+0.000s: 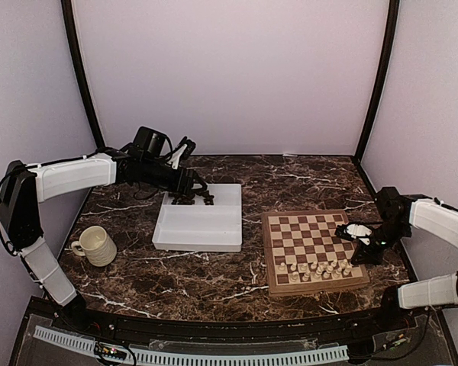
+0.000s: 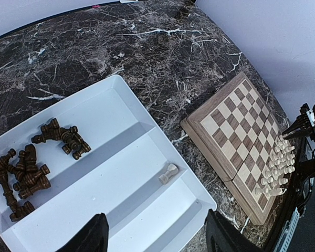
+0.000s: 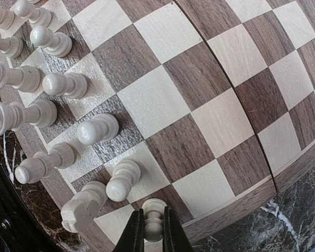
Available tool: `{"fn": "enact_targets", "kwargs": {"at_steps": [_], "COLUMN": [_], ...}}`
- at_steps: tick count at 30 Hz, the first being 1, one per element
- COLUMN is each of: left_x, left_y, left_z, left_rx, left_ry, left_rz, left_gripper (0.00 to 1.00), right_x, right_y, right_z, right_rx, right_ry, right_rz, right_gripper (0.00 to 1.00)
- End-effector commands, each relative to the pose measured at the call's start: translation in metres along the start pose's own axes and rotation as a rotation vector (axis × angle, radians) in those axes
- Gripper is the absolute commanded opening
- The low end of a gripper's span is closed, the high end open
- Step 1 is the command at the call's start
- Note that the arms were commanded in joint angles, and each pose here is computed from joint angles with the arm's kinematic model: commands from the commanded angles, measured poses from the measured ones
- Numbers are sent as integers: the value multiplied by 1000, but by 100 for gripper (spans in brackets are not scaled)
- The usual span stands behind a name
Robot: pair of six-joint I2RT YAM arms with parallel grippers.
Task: Set up the chess pieces on the board
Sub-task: Place the pawn at h2.
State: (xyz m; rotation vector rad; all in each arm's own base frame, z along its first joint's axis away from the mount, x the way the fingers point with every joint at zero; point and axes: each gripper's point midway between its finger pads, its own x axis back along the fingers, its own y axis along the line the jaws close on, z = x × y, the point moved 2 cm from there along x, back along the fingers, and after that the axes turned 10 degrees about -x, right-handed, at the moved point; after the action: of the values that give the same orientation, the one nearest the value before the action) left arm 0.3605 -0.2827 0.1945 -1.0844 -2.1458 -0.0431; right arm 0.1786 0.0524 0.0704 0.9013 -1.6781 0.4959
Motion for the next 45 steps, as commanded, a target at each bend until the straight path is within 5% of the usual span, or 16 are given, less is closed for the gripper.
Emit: {"fn": "enact_targets", "kwargs": {"at_steps": [1, 45], "left_x": [3, 1], "left_y": [-4, -6], "left_z": [-7, -6], "left_rx": [0, 10], "left_ry": [-3, 6], "left_rz": [18, 37], "left_gripper": [66, 66], "right_x": [-1, 7], "right_y": [2, -6], "right_z": [5, 5], "right_rx": [-4, -68], "right_ry": [27, 21], "right_rz": [-4, 32], "right_gripper": [7, 2]}}
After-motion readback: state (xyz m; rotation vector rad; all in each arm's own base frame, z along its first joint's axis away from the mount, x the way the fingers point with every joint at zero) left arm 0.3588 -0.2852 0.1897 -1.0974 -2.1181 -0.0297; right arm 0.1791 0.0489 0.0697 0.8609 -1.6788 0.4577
